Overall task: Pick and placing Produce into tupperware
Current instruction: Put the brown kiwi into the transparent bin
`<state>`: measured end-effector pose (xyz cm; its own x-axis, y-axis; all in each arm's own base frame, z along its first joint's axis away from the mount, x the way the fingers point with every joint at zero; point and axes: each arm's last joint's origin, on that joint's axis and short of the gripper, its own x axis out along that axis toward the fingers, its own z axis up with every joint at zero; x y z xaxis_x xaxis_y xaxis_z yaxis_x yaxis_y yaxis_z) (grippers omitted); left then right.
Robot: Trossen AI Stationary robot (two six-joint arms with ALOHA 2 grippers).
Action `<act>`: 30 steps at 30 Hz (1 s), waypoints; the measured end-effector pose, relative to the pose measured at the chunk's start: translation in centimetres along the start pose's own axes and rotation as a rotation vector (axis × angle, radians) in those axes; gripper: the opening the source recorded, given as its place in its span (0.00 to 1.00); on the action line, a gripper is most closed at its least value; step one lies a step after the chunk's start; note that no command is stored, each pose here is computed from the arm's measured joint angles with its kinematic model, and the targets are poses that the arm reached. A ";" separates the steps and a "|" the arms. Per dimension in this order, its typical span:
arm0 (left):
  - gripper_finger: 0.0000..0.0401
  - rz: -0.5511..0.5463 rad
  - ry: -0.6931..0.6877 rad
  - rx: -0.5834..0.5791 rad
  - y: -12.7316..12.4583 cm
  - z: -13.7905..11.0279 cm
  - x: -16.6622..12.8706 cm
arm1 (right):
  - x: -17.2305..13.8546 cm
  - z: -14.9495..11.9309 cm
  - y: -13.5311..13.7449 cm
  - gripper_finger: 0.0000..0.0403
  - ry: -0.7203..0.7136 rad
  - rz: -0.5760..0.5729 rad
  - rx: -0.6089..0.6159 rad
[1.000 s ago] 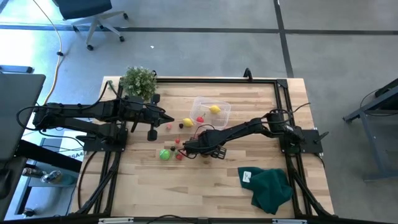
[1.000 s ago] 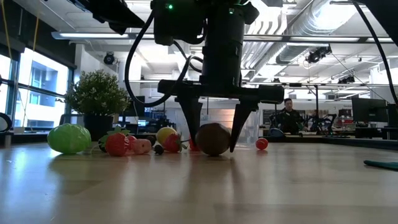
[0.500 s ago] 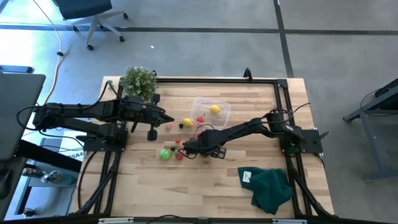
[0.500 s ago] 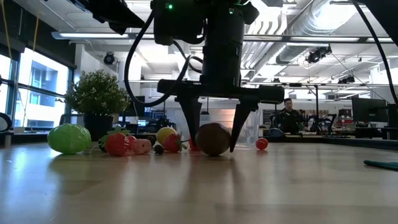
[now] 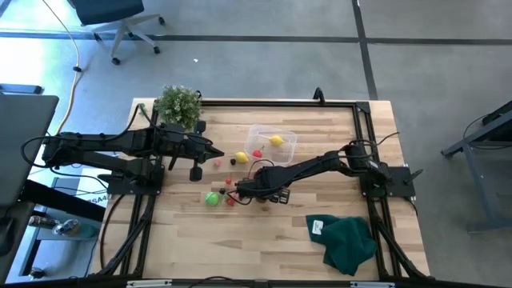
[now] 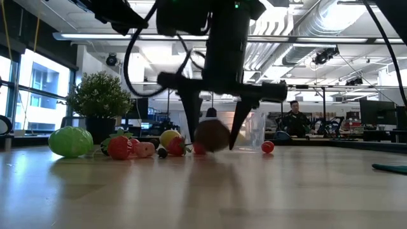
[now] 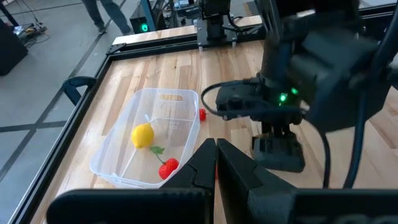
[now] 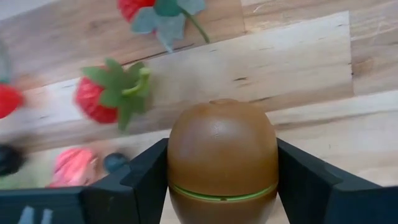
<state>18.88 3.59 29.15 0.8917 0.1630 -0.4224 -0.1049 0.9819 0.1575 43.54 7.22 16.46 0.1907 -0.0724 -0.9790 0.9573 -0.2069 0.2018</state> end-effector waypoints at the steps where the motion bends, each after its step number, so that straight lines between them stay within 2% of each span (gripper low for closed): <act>1: 0.01 0.000 0.000 0.000 0.0 0.0 0.0 | -0.4 0.0 0.0 0.57 0.001 0.009 -0.006; 12: 0.01 0.000 0.000 0.000 0.0 0.0 0.0 | -5.4 0.9 0.0 0.57 -0.077 0.140 -0.051; 17: 0.01 0.000 0.000 0.000 0.0 0.0 0.0 | -8.2 2.3 -0.2 0.57 -0.128 0.196 -0.063; 24: 0.01 0.000 0.000 0.000 0.0 0.0 0.0 | -11.4 6.6 -0.2 0.57 -0.172 0.213 -0.097; 30: 0.01 0.000 0.000 0.000 0.0 0.0 0.0 | -13.1 12.3 -0.3 0.57 -0.190 0.164 -0.196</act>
<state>18.88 3.59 29.14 0.8916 0.1629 -0.4225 -0.1048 0.9820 0.1574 38.12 -3.79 29.56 0.3196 -0.2744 -0.9069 0.9444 0.0137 0.3286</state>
